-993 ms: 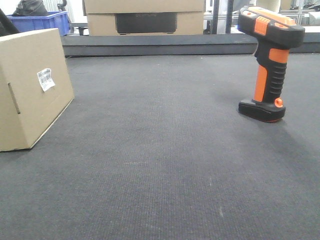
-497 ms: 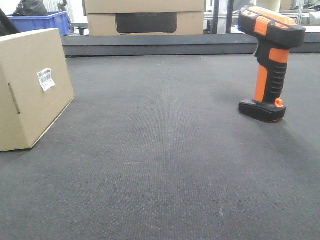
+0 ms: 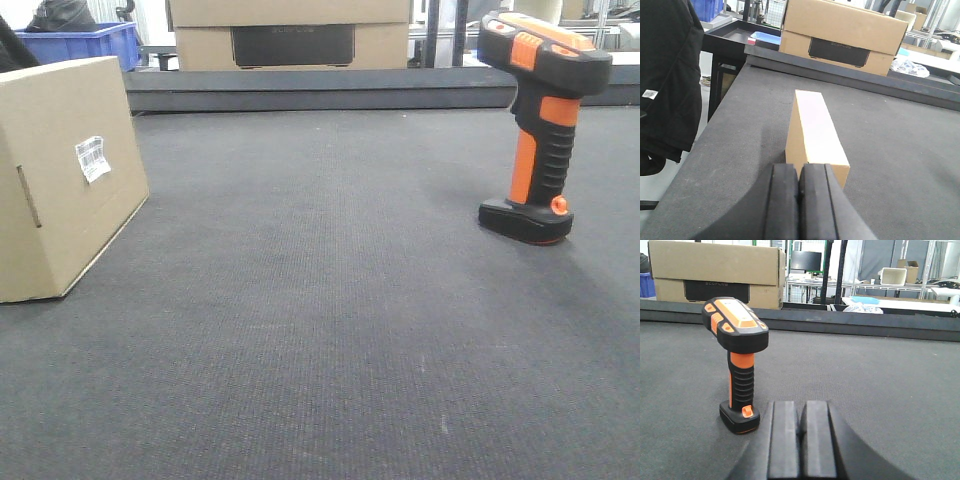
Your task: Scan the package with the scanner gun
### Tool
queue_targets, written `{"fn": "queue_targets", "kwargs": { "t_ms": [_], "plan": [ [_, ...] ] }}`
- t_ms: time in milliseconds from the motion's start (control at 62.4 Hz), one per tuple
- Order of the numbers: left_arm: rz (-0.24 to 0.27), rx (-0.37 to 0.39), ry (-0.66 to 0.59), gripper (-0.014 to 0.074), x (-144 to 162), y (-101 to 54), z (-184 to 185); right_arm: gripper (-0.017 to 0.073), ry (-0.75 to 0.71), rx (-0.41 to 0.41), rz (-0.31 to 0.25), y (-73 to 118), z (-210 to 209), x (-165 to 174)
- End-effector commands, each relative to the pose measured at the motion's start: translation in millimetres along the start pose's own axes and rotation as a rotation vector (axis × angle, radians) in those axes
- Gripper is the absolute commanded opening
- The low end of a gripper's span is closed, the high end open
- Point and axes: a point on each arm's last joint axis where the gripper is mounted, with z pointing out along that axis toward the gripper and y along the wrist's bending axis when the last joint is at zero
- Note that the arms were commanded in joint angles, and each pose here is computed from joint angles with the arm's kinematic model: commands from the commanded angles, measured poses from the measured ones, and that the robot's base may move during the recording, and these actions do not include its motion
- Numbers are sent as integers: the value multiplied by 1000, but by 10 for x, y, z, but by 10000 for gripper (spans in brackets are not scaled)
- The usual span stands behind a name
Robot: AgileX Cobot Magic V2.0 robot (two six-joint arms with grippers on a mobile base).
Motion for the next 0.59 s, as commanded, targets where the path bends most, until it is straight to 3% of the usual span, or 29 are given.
{"fn": "queue_targets", "kwargs": {
  "t_ms": [0, 401, 449, 529, 577],
  "plan": [
    [-2, 1, -14, -97, -7, -1, -5, -165, -31, 7, 4, -5, -2, -25],
    [1, -1, -14, -97, 2, 1, 1, -165, -31, 7, 4, -5, -2, -25],
    [27, 3, -43, -97, 9, 2, 20, -165, -31, 7, 4, -5, -2, -25],
    [131, 25, -146, -97, 80, -4, 58, -165, -31, 7, 4, -5, -2, -25],
    [147, 27, -188, -97, 168, 2, 80, -165, -31, 7, 4, -5, -2, -25]
  ]
}}
